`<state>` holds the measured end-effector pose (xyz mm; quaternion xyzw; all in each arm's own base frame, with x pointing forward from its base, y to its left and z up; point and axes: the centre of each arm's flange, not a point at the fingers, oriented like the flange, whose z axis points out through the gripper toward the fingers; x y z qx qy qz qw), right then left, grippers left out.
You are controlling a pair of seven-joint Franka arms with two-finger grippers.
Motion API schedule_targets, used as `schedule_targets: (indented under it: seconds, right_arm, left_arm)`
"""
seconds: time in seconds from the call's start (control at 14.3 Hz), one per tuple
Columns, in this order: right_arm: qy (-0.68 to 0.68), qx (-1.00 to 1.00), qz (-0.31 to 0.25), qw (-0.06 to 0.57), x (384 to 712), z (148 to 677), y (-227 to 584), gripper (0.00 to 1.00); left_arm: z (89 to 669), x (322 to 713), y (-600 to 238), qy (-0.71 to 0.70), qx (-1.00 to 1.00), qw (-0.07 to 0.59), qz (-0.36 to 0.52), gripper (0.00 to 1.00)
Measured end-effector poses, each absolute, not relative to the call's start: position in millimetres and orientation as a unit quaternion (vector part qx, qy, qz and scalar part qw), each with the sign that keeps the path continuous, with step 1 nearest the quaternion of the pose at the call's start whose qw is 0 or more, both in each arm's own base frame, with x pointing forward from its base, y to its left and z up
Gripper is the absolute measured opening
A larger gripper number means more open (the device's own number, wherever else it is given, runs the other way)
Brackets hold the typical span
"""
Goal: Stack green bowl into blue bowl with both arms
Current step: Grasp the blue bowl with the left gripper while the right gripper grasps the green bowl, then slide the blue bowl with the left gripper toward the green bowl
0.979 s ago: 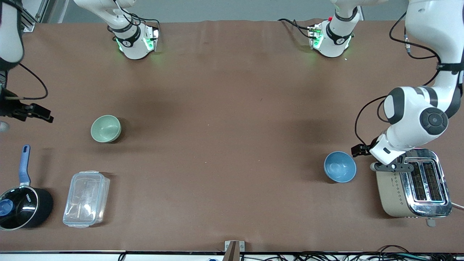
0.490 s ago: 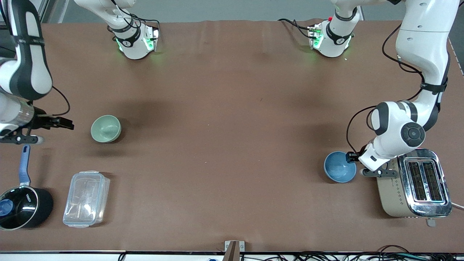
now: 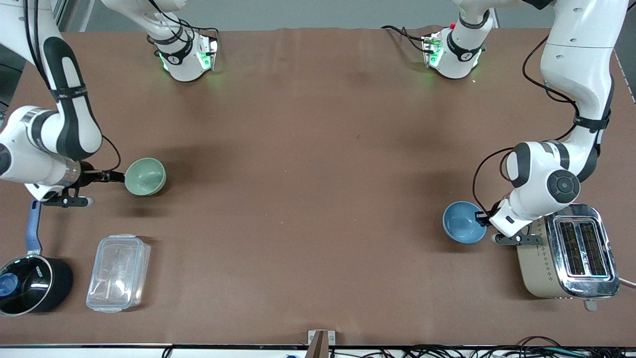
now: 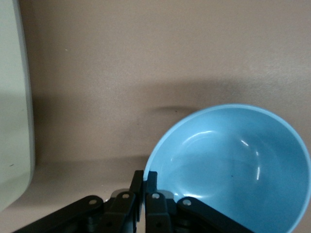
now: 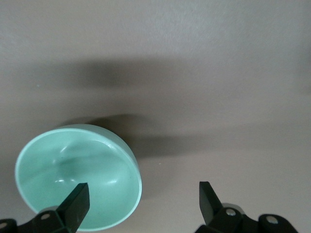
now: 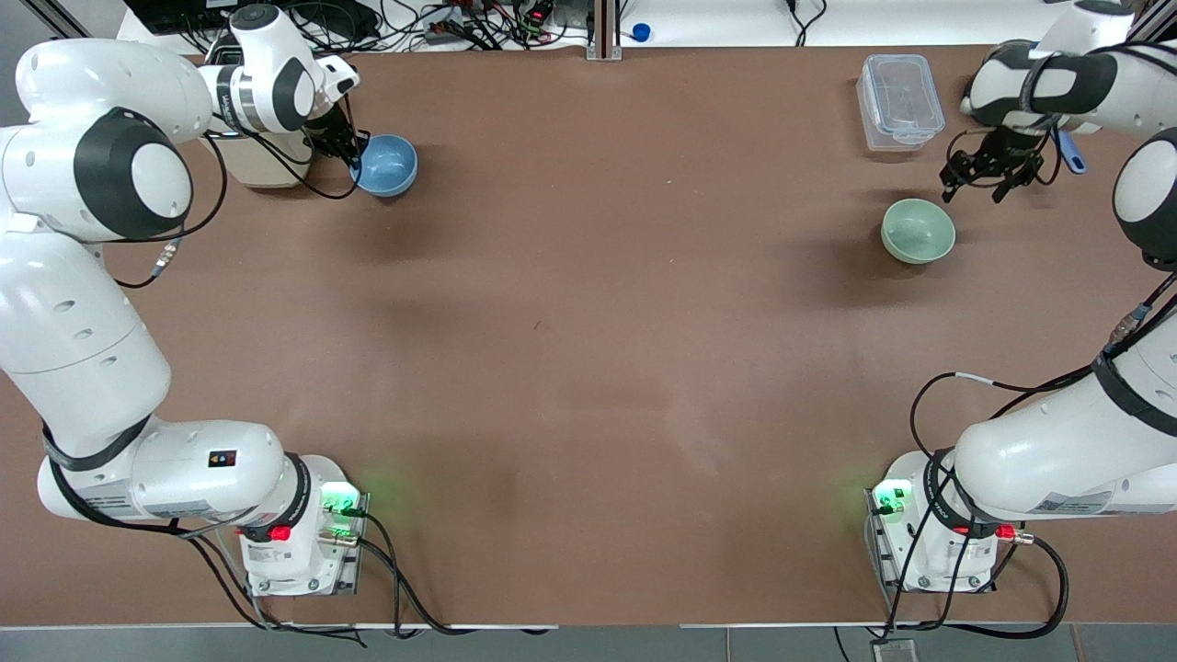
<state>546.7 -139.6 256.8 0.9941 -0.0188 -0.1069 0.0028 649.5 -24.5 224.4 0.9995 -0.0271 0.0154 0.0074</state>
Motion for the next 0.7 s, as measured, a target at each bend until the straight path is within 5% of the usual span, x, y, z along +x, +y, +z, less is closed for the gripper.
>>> schedule_targets:
  seconds: [0.21,0.42,0.7]
  right_arm:
    - [-0.024,0.994,-0.108,-0.004,536,242,-136,0.96]
    - [-0.028,0.995,-0.098,-0.007,528,229,-132,0.81]
    - [-0.03,0.994,-0.1,-0.009,518,214,-128,0.42]
  left_arm:
    - [230,649,-47,-0.008,1.0,0.019,0.014,0.05]
    - [242,636,-115,0.028,0.999,0.041,-0.019,0.05]
    - [267,608,-217,0.089,0.993,0.069,-0.038,0.05]
